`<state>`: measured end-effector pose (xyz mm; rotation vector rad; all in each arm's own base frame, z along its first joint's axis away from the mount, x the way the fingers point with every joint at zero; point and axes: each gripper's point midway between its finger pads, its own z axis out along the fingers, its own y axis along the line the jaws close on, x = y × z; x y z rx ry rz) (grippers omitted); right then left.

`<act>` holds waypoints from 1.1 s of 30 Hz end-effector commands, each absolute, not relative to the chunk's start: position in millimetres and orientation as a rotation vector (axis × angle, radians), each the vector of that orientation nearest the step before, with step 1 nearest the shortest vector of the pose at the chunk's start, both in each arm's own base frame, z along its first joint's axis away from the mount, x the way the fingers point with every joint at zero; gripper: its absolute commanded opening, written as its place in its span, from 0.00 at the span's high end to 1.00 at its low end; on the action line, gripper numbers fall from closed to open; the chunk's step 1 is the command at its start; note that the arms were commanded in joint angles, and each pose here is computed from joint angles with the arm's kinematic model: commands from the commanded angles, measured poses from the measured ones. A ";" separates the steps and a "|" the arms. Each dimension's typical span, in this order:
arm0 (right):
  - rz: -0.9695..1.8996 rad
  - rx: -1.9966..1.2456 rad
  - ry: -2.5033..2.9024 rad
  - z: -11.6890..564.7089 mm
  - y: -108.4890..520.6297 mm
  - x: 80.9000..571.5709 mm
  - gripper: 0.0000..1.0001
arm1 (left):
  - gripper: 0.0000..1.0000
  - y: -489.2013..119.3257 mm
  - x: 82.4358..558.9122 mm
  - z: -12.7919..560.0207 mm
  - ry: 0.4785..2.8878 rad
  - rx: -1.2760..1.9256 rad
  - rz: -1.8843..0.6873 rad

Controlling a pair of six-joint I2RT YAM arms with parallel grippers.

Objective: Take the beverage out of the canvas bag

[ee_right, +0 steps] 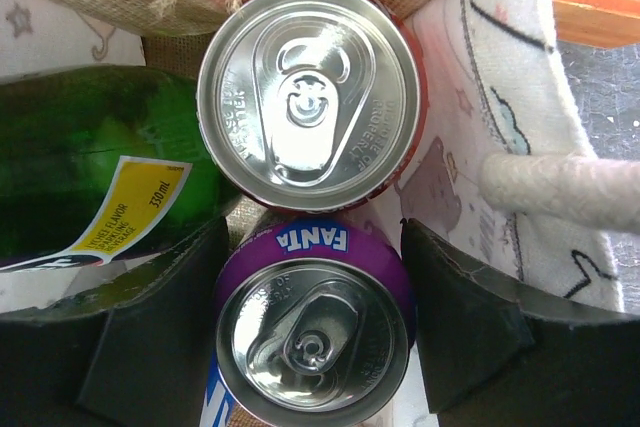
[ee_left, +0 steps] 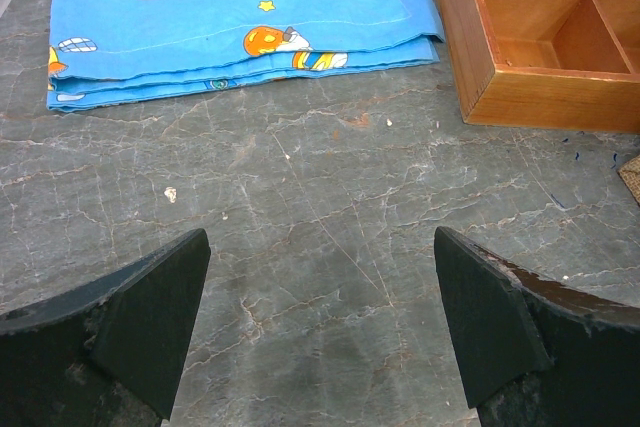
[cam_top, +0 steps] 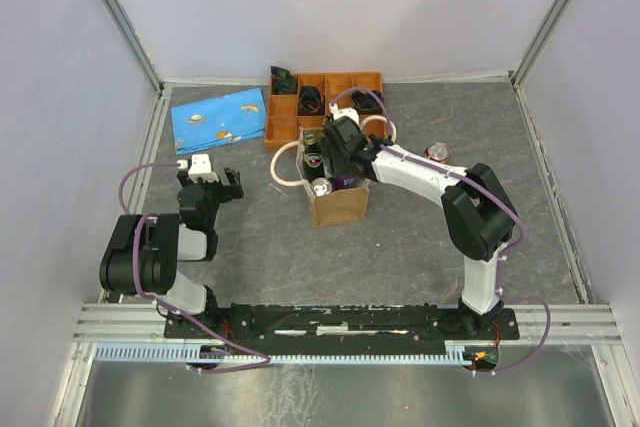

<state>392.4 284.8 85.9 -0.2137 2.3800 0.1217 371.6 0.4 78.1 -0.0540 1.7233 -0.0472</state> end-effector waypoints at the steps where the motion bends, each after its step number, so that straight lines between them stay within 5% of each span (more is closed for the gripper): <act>1: -0.044 -0.274 2.463 62.3 253.6 377.0 0.80 | 0.01 3.4 377.0 91.6 1.674 -0.027 -0.007; 2: -0.045 -0.279 2.455 65.4 254.0 378.1 0.96 | 0.01 3.6 377.0 91.6 1.674 -0.027 -0.007; 3: -0.044 -0.284 2.446 69.1 254.2 379.5 1.00 | 0.01 3.4 377.0 91.3 1.675 -0.028 -0.007; 20: 0.169 -0.329 2.000 265.9 277.1 412.2 1.00 | 0.01 3.1 376.9 91.4 1.675 -0.027 -0.008; 33: 0.143 -0.154 1.611 417.3 205.5 373.9 1.00 | 0.01 3.1 377.1 91.8 1.674 -0.027 -0.008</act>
